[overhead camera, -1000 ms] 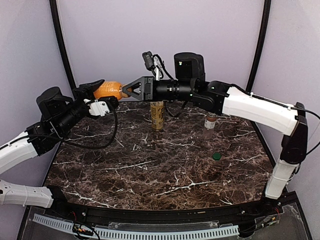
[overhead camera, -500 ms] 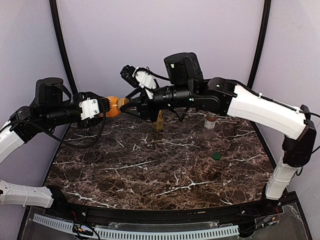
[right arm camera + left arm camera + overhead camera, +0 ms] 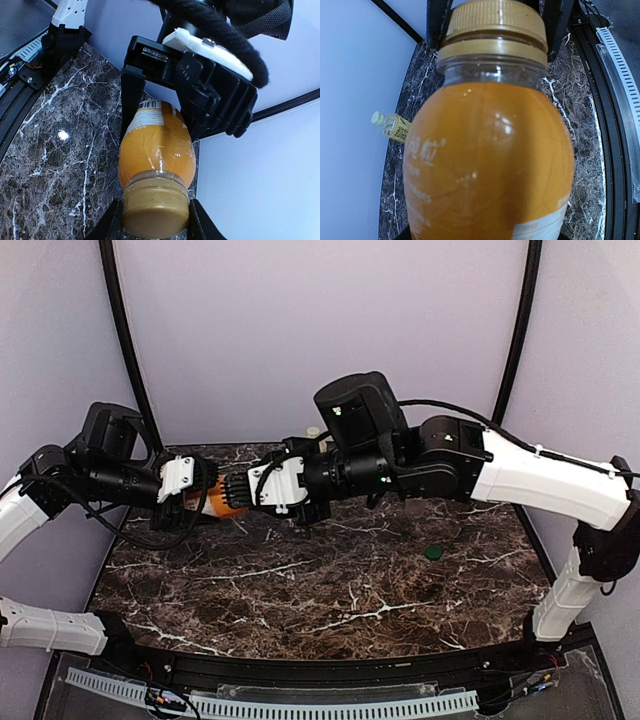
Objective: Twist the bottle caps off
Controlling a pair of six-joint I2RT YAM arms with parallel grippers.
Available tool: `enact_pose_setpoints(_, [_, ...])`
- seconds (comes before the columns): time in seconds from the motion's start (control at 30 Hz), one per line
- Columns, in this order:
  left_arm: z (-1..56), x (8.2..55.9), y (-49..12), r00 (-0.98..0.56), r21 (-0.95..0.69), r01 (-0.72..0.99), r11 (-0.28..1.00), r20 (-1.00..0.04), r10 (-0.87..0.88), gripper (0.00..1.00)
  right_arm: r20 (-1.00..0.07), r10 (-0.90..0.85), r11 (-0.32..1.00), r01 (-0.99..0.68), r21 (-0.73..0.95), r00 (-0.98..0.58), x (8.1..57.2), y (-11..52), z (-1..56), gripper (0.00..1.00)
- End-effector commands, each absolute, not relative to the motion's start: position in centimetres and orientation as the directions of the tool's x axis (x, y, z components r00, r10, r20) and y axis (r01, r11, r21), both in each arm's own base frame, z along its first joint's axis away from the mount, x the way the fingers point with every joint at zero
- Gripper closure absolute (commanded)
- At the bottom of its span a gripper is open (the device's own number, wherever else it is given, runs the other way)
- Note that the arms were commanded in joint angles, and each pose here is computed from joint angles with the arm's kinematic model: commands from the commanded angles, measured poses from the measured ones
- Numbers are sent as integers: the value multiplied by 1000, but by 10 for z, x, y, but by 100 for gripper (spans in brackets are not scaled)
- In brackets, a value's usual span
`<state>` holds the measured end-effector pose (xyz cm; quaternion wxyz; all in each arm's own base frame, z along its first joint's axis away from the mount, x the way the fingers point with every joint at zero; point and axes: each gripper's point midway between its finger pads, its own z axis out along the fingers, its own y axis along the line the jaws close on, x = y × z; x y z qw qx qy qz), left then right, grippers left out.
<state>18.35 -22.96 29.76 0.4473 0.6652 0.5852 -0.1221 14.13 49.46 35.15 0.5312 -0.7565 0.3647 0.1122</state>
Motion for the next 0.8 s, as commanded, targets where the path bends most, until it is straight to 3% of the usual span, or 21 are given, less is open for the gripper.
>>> enact_pose_setpoints(0.0, [329, 158, -257, 349, 409, 913, 8, -789, 505, 78, -442, -395, -235, -553, -799, 806, 133, 515, 333, 100])
enact_pose_setpoints(0.1, [329, 158, -257, 349, 409, 912, 9, -789, 506, 77, -415, -414, -226, -533, -815, 810, 136, 516, 332, 98])
enact_pose_setpoints(0.17, [328, 158, -256, 351, 411, 911, 9, -788, 505, 78, -407, -426, -213, -526, -823, 808, 139, 517, 331, 73])
enact_pose_setpoints(0.23, [328, 160, -255, 350, 417, 909, 17, -785, 511, 78, -417, -431, -191, -532, -825, 801, 139, 518, 335, 39])
enact_pose_setpoints(0.4, [325, 167, -251, 355, 449, 892, 50, -765, 537, 78, -495, -419, -111, -584, -804, 761, 138, 513, 352, 11])
enact_pose_setpoints(0.47, [325, 172, -250, 359, 468, 881, 71, -759, 544, 78, -532, -412, -85, -613, -786, 740, 136, 510, 358, 2])
enact_pose_setpoints(0.67, [324, 184, -249, 375, 516, 850, 108, -736, 563, 78, -717, -358, 63, -750, -658, 598, 137, 495, 394, 1])
enact_pose_setpoints(0.77, [323, 194, -247, 382, 551, 823, 139, -717, 583, 78, -857, -284, 165, -859, -485, 430, 148, 489, 421, 1])
